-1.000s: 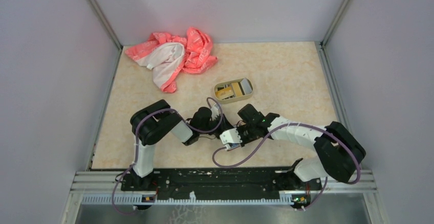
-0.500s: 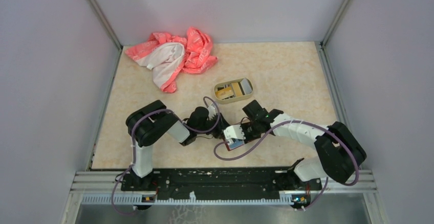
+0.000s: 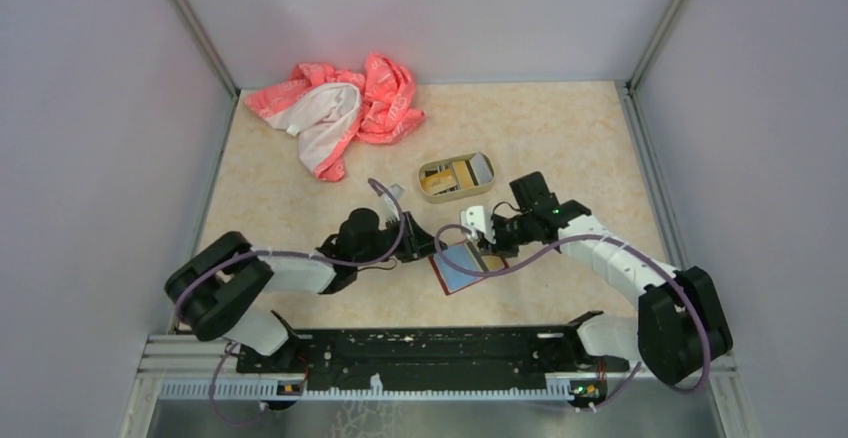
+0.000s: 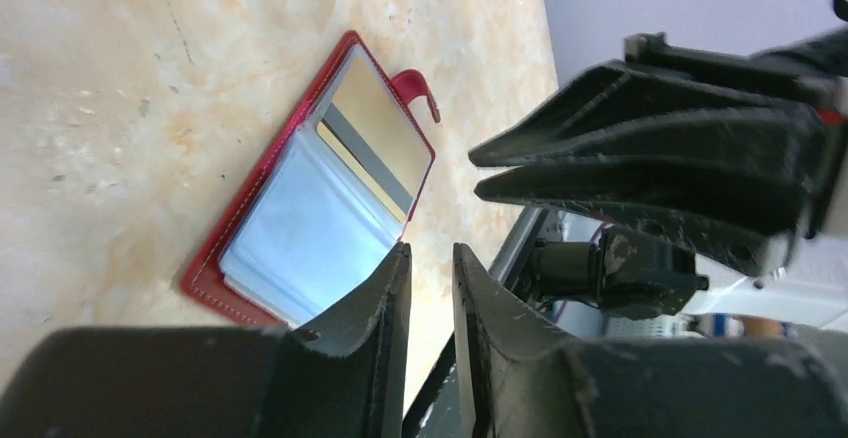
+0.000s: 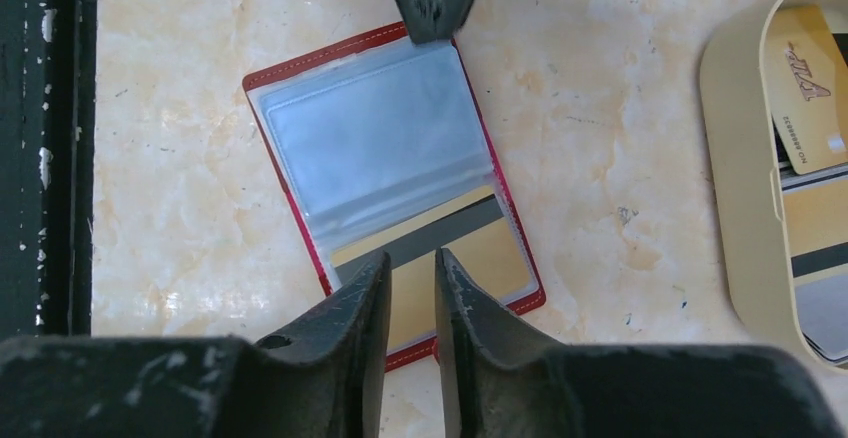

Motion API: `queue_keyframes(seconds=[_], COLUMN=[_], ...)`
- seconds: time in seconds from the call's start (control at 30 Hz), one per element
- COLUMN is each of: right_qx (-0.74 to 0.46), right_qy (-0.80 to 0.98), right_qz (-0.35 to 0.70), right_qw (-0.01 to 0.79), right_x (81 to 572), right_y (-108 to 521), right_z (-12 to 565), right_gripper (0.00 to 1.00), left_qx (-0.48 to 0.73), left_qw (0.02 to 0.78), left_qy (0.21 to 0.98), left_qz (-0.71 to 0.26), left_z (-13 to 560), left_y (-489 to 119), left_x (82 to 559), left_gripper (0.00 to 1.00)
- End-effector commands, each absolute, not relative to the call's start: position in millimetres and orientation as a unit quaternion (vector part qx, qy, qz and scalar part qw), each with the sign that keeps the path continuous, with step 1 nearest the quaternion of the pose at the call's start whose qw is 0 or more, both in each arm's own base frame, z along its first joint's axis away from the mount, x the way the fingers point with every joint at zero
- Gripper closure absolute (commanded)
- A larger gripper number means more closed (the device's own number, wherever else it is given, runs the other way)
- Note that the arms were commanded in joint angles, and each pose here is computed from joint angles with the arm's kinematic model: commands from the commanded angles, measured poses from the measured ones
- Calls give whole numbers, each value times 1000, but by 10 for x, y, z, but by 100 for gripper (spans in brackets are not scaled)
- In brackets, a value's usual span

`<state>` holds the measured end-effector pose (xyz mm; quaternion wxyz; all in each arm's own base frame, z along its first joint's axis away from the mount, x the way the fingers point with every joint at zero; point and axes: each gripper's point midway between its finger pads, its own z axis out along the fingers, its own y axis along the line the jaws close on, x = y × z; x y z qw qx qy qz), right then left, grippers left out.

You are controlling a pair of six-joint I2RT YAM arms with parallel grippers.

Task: Put the credit cards into the card holder
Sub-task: Insert the credit card into the card holder.

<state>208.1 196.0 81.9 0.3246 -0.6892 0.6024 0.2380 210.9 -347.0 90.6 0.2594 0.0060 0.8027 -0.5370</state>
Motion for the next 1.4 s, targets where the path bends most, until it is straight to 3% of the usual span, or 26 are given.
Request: queue_keyframes(seconds=[0.0,0.13,0.27,0.37,0.43,0.47,0.53,0.73,0.83,1.1,1.37], right_qx=[-672,-655,-646,-624,-610,-608,-610,-614,-618,-620,-613], right_qy=[589,601,606,622,632,635,636,625,630,630,655], right_qz=[251,243,225,210,208,210,226,313,300,260,243], right_qw=[372,388,405,423,430,429,415,366,363,388,368], right_x=[2188,2274,2354,2459,2511,2516,2490,2372,2346,2367,2451], right_y=[2043,2004,1955,1931,1929,1932,1964,2157,2102,2008,1943], right_z=[1167,1314,1481,1647,1750,1774,1773,1700,1511,1371,1233], right_gripper=[75,68,61,50,40,35,27,26,26,23,23], left_qx=[44,54,84,98,78,74,64,-3,-16,-69,-127], left_qw=[357,433,488,520,517,512,493,403,353,263,244], left_qy=[793,775,762,737,731,728,728,750,777,823,878], left_qz=[-492,-457,-417,-421,-439,-450,-472,-524,-521,-499,-391], left_z=[1033,1351,1471,1491,1466,1447,1382,998,859,553,241], left_y=[-3120,-2829,-2585,-2463,-2410,-2403,-2406,-2390,-2459,-2669,-2931], left_x=[2122,2156,2135,2057,1992,1950,1856,1603,1553,1576,1699], left_gripper=[73,69,50,27,6,2,1,3,6,29,26])
